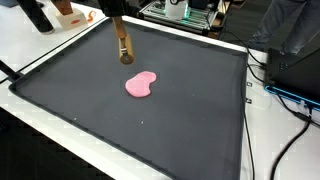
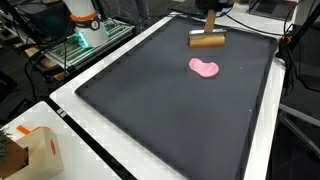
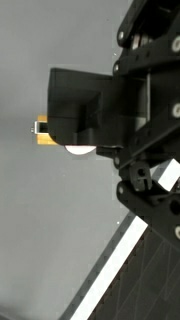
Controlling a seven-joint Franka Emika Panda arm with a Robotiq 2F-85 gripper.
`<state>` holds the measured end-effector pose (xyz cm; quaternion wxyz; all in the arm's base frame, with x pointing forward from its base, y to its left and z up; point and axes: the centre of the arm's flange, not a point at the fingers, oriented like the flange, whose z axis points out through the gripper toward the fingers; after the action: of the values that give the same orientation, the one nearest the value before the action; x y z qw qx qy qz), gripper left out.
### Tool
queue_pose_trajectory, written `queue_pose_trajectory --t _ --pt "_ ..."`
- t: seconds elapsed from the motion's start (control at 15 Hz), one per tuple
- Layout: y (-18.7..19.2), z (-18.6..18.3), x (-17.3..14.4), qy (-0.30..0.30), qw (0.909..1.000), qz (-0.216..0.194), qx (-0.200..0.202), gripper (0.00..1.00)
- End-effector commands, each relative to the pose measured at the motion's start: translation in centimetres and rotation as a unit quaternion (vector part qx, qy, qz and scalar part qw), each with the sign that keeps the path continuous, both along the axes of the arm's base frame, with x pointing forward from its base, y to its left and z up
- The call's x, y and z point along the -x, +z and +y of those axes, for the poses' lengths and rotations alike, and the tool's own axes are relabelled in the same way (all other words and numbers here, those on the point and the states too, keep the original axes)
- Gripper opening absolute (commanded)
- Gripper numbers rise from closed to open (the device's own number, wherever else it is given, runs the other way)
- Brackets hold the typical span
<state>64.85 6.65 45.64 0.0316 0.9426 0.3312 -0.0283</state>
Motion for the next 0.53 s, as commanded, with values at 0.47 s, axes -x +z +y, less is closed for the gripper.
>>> queue_pose_trajectory --t 0.47 --pt "-1.9 -11.1 -7.1 -0.073 0.9817 0.091 -0.151 0.24"
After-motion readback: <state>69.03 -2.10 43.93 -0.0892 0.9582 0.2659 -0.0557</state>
